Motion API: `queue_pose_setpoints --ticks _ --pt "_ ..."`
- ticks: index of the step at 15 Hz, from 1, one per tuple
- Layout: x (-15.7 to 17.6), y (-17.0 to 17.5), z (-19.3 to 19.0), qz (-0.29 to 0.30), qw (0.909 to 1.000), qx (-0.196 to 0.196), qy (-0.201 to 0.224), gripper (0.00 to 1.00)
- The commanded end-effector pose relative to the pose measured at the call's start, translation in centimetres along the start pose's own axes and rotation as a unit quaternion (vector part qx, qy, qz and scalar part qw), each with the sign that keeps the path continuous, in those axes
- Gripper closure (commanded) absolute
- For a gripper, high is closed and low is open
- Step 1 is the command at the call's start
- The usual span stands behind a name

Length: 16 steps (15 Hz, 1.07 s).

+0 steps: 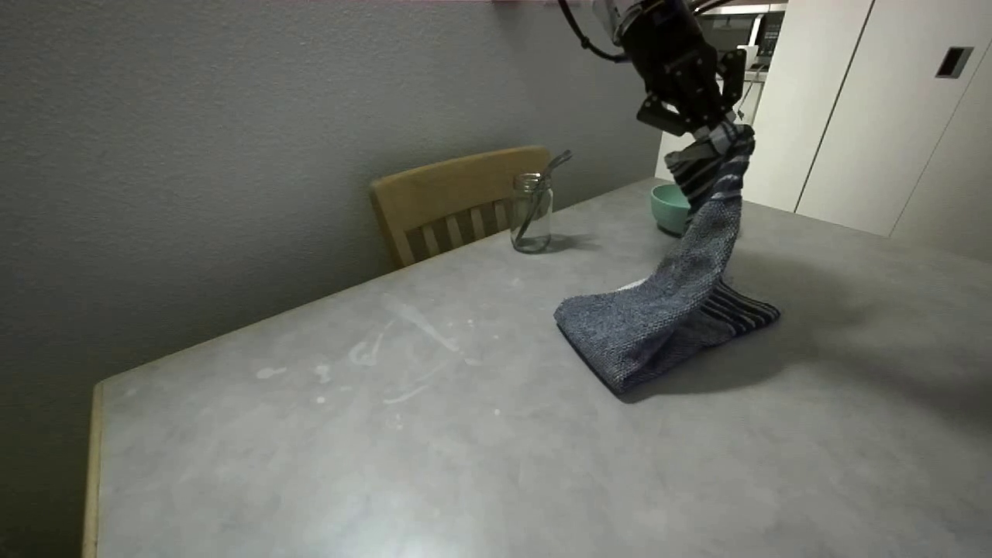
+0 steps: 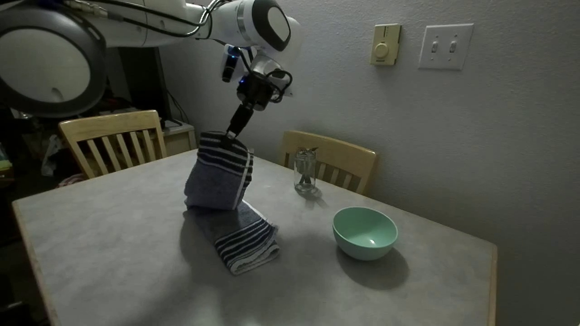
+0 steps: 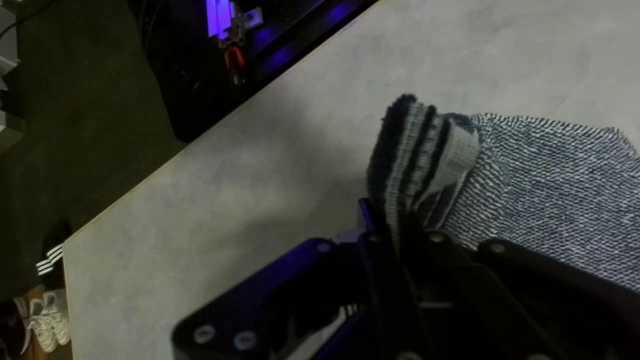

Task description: Fold the towel

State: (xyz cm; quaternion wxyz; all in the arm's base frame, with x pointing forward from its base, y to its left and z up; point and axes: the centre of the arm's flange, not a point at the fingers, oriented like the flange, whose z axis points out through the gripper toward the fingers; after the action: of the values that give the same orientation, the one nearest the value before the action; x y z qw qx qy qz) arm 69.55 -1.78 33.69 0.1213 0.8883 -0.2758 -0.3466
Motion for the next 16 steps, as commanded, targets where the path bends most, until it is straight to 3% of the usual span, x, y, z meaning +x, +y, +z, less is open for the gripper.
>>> queue_pose_setpoints --ticks 1,7,8,9,11,16 --pt "-1.4 5.0 3.9 -0.003 0.9998 -0.009 0.018 0.98" --pt "0.3 7.1 4.6 -0.007 0.9998 -0.009 0.014 0.98" --pt "0.4 7.2 4.8 -0.010 0.9999 -0.001 0.011 0.88" --pt "0.5 7.3 5.0 -0.011 0.9999 0.009 0.006 0.65" --pt "0.6 7.2 5.3 -0.015 0.9997 0.017 -0.002 0.61" --pt "0.5 6.4 5.3 -0.022 0.9995 0.020 -0.006 0.26"
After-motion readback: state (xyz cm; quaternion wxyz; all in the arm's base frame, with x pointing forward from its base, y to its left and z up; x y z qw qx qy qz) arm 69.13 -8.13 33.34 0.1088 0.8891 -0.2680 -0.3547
